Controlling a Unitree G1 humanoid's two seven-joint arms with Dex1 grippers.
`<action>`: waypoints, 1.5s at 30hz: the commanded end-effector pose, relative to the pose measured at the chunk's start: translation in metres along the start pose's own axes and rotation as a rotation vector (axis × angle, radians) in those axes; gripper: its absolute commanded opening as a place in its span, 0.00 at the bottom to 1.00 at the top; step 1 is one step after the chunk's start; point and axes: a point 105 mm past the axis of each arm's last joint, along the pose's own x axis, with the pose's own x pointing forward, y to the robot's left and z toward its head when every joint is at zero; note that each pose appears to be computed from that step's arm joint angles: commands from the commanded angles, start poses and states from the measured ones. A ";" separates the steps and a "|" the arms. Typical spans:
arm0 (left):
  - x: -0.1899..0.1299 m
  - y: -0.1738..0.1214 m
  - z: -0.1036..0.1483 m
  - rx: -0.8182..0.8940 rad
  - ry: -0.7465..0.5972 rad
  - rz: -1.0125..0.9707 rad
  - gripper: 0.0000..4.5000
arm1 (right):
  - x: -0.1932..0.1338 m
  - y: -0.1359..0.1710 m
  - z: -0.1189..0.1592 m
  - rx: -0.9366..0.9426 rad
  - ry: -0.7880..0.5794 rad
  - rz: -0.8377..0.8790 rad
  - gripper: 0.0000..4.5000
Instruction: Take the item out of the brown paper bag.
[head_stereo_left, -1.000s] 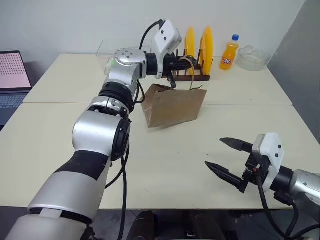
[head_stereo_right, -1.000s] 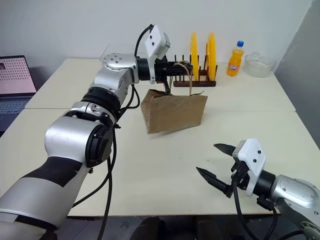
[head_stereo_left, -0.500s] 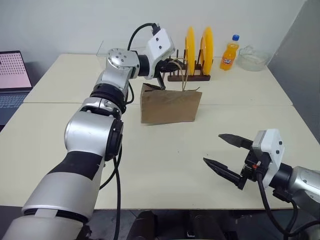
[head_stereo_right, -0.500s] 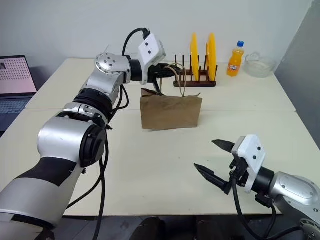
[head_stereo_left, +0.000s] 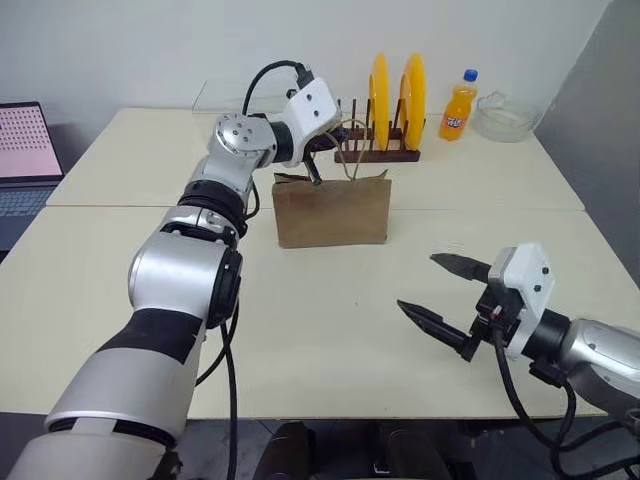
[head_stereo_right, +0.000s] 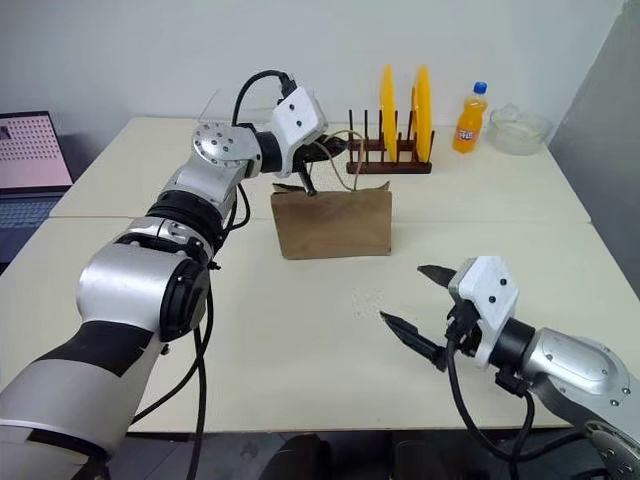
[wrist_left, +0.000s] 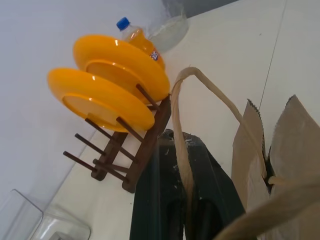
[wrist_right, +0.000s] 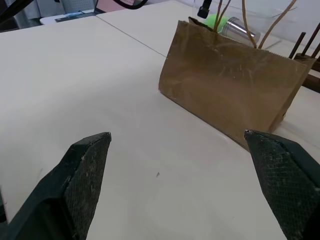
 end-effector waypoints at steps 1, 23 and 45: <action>-0.007 0.010 0.002 -0.006 -0.008 0.027 0.13 | 0.002 0.002 0.008 -0.023 -0.031 0.001 1.00; -0.078 0.030 -0.029 -0.219 -0.063 -0.037 0.78 | 0.013 -0.006 0.005 -0.108 -0.035 0.005 1.00; -0.201 -0.132 -0.022 -0.599 -0.022 0.358 0.79 | 0.124 -0.132 0.071 -0.391 -0.138 -0.103 0.02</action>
